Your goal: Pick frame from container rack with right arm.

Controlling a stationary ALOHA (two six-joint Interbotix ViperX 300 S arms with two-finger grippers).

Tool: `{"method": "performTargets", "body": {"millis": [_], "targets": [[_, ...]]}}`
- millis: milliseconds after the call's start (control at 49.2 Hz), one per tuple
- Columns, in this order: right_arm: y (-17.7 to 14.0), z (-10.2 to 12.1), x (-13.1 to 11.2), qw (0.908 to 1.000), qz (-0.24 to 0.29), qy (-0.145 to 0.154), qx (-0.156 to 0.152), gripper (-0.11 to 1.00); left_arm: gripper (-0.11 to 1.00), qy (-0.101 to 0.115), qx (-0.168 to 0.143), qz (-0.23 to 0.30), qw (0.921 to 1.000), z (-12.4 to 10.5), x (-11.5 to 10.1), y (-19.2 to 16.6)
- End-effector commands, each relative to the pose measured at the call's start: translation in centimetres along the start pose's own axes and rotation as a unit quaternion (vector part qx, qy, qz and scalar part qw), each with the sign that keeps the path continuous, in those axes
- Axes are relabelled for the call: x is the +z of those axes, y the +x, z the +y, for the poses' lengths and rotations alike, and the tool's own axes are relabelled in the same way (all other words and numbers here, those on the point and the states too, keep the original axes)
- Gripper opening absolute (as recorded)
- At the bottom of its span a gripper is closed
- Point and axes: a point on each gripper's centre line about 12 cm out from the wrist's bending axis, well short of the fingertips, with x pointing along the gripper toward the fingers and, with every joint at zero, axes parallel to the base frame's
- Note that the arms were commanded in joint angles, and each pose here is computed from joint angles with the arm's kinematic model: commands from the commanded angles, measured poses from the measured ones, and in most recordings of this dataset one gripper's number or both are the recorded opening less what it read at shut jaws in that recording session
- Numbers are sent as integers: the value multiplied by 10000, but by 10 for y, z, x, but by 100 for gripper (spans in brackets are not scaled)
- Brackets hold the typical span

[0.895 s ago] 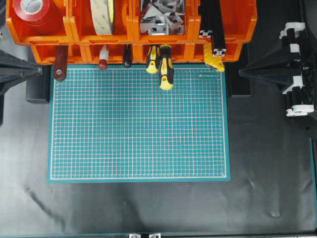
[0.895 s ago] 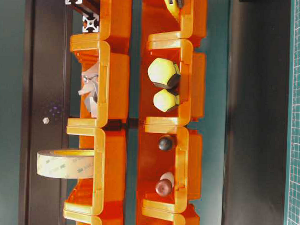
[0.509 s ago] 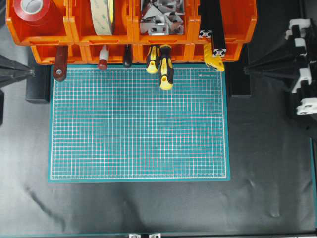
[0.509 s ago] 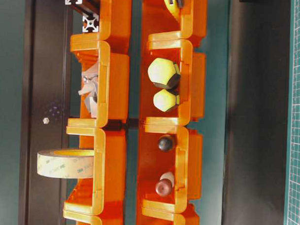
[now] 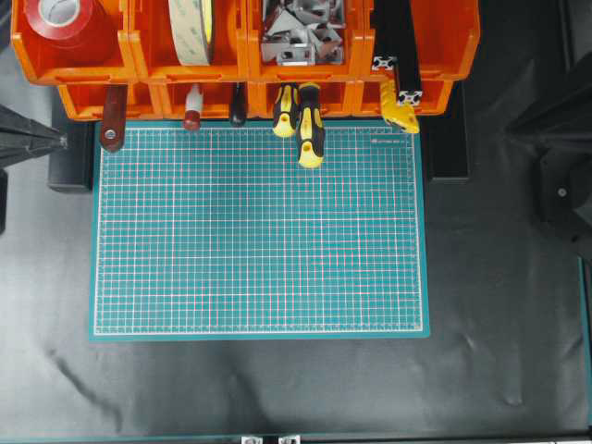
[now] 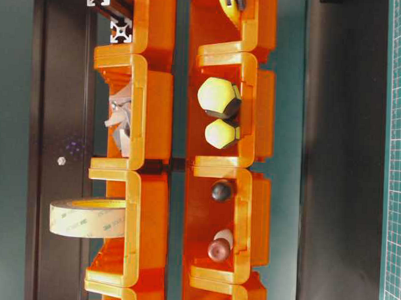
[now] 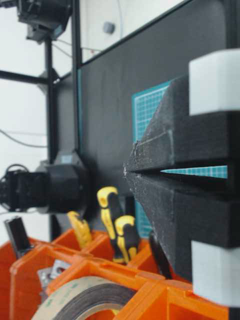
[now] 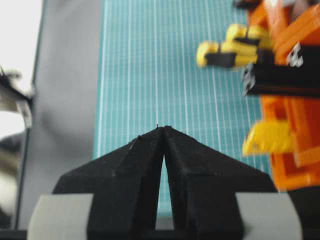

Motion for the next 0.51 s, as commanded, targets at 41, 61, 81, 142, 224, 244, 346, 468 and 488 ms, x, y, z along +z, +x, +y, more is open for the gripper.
{"method": "performTargets", "body": {"millis": [41,61,81,142,224,244,346,468,488], "targets": [[9,8,14,9983,555,-175,-74,1,0,-53,-15,-84,9999,-1,11,3],[11,9,17,9980,599,-202,-86,1,0,-61,-15,-77,10000,-1,11,3],[13,9,19,9974,671,-227,-116,1,0,-61,-23,-84,9999,-1,11,3],[20,14,24,9952,891,-356,-167,1,0,-61,-31,-92,9999,-1,12,3],[28,19,30,9900,1201,-651,-364,1,0,-60,-46,-92,9999,-2,12,3],[29,21,31,9882,1263,-747,-436,1,0,-60,-54,-92,9999,-2,12,3],[36,25,34,9731,1615,-1294,-1016,1,0,-68,-62,-99,9999,-2,12,3],[53,31,30,9383,1824,-2028,-2126,1,0,-60,-62,-115,9999,-2,13,3],[56,32,29,9315,1827,-2136,-2308,1,0,-68,-63,-130,9999,-2,14,3]]}}
